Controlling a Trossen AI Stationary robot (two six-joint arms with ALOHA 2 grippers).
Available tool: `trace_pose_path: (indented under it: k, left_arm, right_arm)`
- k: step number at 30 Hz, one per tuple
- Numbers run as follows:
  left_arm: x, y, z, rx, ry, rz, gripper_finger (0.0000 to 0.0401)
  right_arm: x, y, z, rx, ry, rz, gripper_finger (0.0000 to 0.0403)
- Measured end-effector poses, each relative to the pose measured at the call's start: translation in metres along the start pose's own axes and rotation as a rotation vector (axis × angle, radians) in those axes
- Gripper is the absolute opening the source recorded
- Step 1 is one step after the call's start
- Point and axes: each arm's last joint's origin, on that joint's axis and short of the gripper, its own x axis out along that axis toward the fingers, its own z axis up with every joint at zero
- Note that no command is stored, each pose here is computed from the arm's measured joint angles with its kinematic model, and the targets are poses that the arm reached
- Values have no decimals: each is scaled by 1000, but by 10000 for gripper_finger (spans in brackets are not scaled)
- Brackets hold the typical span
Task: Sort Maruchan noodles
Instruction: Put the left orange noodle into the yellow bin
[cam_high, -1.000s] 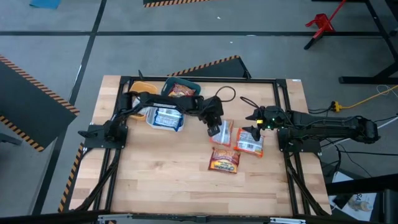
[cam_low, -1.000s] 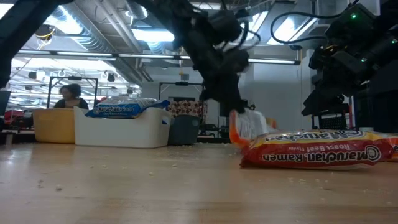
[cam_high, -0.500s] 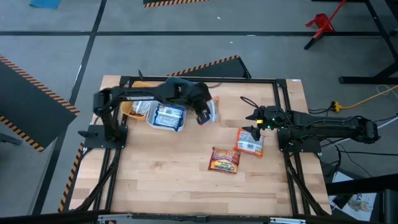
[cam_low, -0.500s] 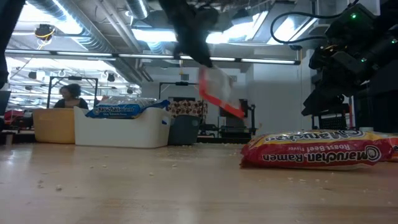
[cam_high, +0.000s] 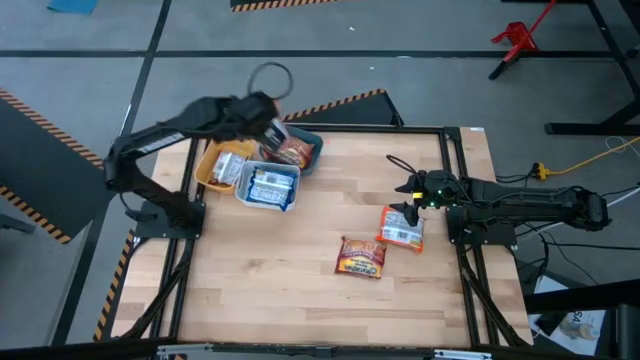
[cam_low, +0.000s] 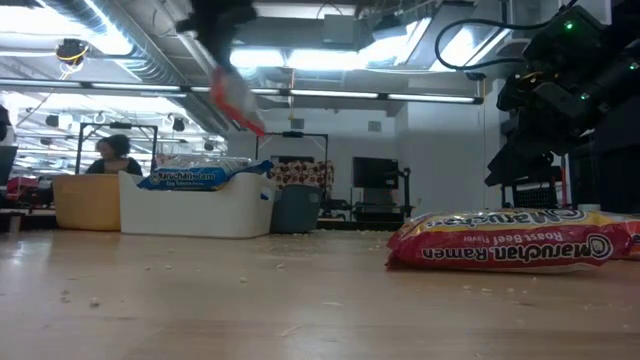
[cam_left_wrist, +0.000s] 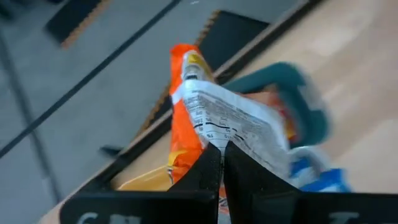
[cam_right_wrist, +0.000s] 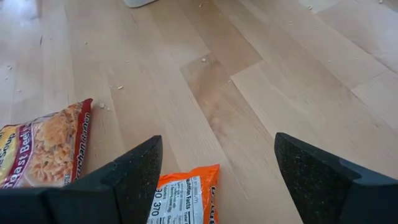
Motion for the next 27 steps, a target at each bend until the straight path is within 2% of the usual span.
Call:
trace_pose_path:
  k: [5, 10, 18, 27]
  left_arm:
    - [-6, 36, -15, -28, 139, 107, 0]
    - [-5, 49, -28, 97, 304, 132, 0]
    - [17, 42, -52, 291, 484, 23, 0]
    - [54, 32, -94, 543, 711, -53, 0]
  right_arm:
    - [0, 0, 0, 0, 0, 0, 296]
    - [0, 0, 0, 0, 0, 0, 296]
    - [0, 0, 0, 0, 1, 0, 296]
    - [0, 0, 0, 0, 1, -1, 296]
